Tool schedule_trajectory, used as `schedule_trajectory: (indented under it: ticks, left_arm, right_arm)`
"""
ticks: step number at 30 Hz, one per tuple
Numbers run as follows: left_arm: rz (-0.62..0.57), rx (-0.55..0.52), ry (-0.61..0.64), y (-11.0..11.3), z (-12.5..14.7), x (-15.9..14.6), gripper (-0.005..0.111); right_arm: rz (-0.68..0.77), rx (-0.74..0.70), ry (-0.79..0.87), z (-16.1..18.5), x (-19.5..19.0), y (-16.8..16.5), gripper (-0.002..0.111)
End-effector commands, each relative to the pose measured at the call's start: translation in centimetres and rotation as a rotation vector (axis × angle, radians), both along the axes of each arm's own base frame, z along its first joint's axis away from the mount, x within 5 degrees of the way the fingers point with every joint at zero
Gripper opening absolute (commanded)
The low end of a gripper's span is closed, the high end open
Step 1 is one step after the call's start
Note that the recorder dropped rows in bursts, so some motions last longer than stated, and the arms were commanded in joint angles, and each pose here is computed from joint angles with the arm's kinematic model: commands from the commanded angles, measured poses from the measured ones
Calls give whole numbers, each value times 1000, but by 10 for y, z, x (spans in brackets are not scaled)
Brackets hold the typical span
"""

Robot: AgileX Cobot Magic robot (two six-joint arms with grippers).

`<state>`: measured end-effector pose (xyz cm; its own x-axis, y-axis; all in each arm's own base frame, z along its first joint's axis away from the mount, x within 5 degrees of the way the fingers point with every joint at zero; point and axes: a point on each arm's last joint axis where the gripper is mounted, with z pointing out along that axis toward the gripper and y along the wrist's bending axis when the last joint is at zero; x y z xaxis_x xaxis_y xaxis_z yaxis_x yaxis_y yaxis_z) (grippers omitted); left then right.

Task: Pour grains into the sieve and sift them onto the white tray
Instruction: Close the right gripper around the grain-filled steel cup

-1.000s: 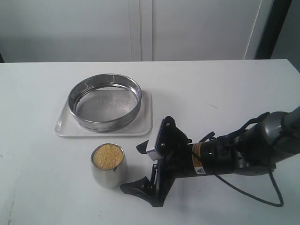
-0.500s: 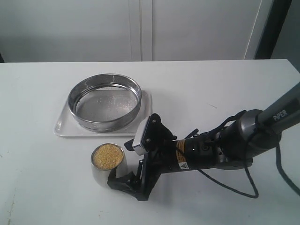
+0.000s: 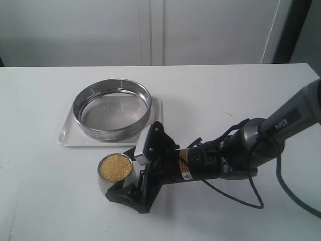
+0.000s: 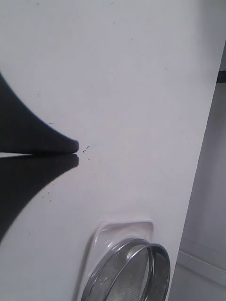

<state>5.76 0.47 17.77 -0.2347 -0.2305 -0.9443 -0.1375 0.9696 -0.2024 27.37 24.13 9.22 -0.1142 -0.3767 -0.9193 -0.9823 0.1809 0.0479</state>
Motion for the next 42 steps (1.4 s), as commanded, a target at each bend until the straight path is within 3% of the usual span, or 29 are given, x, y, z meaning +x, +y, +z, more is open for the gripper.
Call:
schedule_trajectory:
  ticks: [1,14,19,22,25,31,42]
  left_arm:
    - [1,1,-5,0,-1,0,0]
    - [1,1,-5,0,-1,0,0]
    - [1,1,-5,0,-1,0,0]
    - [1,1,-5,0,-1,0,0]
    - [1,1,-5,0,-1,0,0]
    - [1,1,-5,0,-1,0,0]
    - [1,1,-5,0,-1,0,0]
  right_arm:
    - [5,26,6,-2,2,4,94]
    - [27,41,22,-15,5,14,93]
    - [34,39,24,-15,3,17,86]
    - [34,39,24,-15,3,17,76]
    - [31,29,21,-16,3,17,58]
    - [40,18,-7,-17,4,16,3]
    - [16,53,15,3,5,17,0]
